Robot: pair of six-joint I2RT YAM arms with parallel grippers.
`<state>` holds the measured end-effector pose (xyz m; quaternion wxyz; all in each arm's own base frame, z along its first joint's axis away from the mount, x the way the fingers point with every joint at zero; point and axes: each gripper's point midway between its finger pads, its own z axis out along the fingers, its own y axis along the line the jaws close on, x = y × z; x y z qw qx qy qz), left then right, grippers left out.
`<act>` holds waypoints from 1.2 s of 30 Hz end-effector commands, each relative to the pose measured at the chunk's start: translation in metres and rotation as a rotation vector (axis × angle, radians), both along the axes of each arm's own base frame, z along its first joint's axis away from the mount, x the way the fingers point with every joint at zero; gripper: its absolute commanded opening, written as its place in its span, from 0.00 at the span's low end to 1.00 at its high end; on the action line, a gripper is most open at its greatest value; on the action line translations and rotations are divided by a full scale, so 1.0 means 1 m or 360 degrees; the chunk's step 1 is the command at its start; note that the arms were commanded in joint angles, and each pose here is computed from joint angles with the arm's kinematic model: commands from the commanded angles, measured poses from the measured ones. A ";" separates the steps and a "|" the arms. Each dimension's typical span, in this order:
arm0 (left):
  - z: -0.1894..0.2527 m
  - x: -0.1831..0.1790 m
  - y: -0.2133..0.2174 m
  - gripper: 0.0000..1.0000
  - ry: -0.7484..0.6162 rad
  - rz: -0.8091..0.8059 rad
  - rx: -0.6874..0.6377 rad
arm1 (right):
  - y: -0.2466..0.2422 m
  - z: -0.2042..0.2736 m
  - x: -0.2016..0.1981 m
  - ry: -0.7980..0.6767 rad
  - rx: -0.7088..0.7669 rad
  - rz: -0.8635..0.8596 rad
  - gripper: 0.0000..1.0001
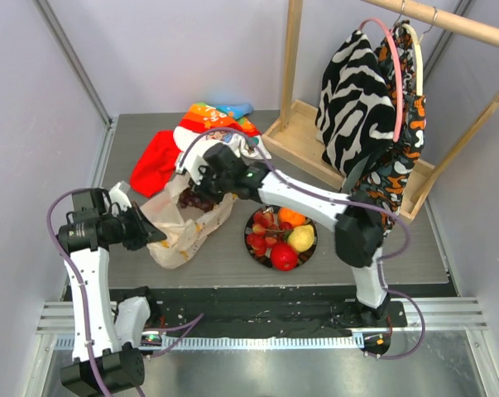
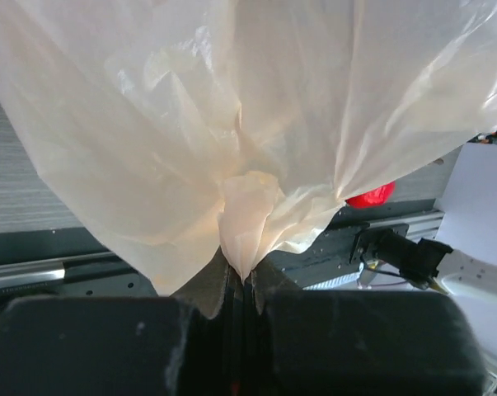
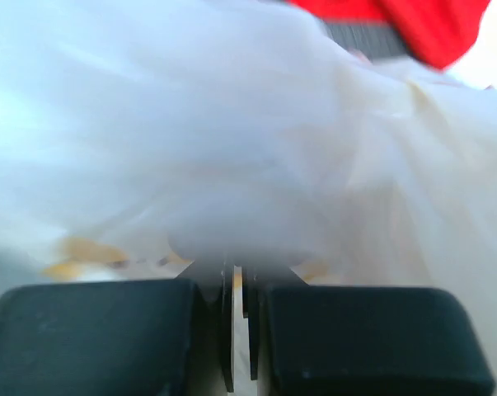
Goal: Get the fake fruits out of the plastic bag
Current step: Take out the fake fruit from the plastic bag, then place the fake fruit on the plate.
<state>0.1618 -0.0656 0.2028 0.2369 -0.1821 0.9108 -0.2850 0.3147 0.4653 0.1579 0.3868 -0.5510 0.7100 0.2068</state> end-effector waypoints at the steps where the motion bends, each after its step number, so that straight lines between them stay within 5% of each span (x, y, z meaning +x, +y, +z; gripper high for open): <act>1: 0.007 0.024 0.010 0.00 -0.0126 0.0079 0.0033 | -0.003 0.079 -0.056 0.0029 0.0296 0.0313 0.01; 9: 0.012 0.050 0.029 0.00 -0.0179 0.0226 0.0119 | -0.038 0.120 -0.091 0.0055 0.0308 0.0385 0.01; 20: 0.005 0.061 0.043 0.00 -0.0130 0.0283 0.0196 | -0.122 0.216 -0.117 -0.0200 0.0366 0.0293 0.01; 30: 0.005 0.062 0.046 0.00 -0.0104 0.0310 0.0178 | -0.223 0.191 -0.094 -0.0372 0.0037 -0.0035 0.02; 36: 0.005 0.063 0.044 0.00 -0.0092 0.0310 0.0153 | -0.236 0.157 -0.088 -0.0373 -0.0130 -0.0050 0.01</act>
